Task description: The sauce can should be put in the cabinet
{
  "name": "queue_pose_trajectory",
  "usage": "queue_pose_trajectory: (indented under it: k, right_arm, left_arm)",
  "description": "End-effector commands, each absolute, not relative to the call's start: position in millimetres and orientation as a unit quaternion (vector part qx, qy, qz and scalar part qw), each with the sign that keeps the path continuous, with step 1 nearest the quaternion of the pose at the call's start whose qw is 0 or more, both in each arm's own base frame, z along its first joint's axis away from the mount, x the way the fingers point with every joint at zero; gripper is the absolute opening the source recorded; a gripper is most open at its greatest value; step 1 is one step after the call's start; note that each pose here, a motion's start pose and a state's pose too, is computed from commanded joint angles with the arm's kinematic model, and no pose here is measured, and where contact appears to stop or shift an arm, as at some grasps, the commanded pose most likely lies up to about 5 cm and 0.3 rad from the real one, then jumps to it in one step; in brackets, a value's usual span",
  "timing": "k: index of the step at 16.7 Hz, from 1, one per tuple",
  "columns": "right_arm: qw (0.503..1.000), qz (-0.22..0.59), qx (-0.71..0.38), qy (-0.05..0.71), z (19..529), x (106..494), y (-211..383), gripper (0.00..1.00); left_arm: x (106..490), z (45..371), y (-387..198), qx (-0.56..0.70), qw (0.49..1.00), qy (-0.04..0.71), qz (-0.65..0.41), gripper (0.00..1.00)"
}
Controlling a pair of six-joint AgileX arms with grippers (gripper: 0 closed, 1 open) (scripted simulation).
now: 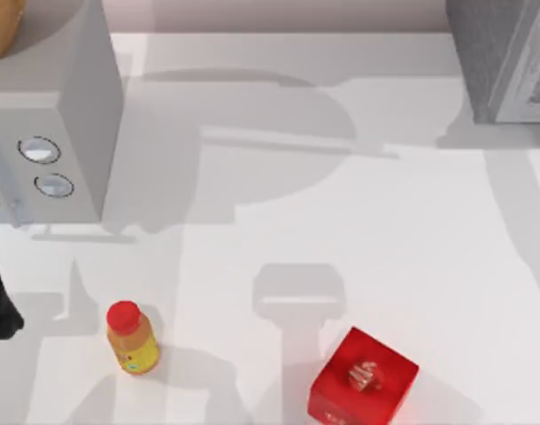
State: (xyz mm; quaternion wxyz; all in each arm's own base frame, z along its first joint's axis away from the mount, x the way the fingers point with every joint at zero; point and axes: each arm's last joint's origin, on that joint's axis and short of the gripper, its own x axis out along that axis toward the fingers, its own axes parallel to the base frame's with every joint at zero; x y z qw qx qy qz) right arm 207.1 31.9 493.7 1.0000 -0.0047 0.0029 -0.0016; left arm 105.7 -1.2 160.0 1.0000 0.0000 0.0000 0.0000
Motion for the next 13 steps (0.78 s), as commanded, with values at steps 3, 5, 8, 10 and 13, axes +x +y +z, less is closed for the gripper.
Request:
queue_pose_trajectory:
  k: [3,5,8,10,13]
  right_arm:
    - [1.0,0.0,-0.002,0.0,517,228,40,0.0]
    - [1.0,0.002,0.0,0.0,526,239,45,0.0]
    - [1.0,0.003,0.001,0.0,530,246,48,0.0]
    - [1.0,0.003,0.001,0.0,530,246,48,0.0]
    - [1.0,0.001,0.002,0.0,530,246,47,0.0]
  left_arm:
    - [106,160,-1,0.0,1.0,0.0,0.0,1.0]
    - [106,160,-1,0.0,1.0,0.0,0.0,1.0]
    - [106,160,-1,0.0,1.0,0.0,0.0,1.0]
    - [106,160,-1,0.0,1.0,0.0,0.0,1.0]
    - [106,160,-1,0.0,1.0,0.0,0.0,1.0]
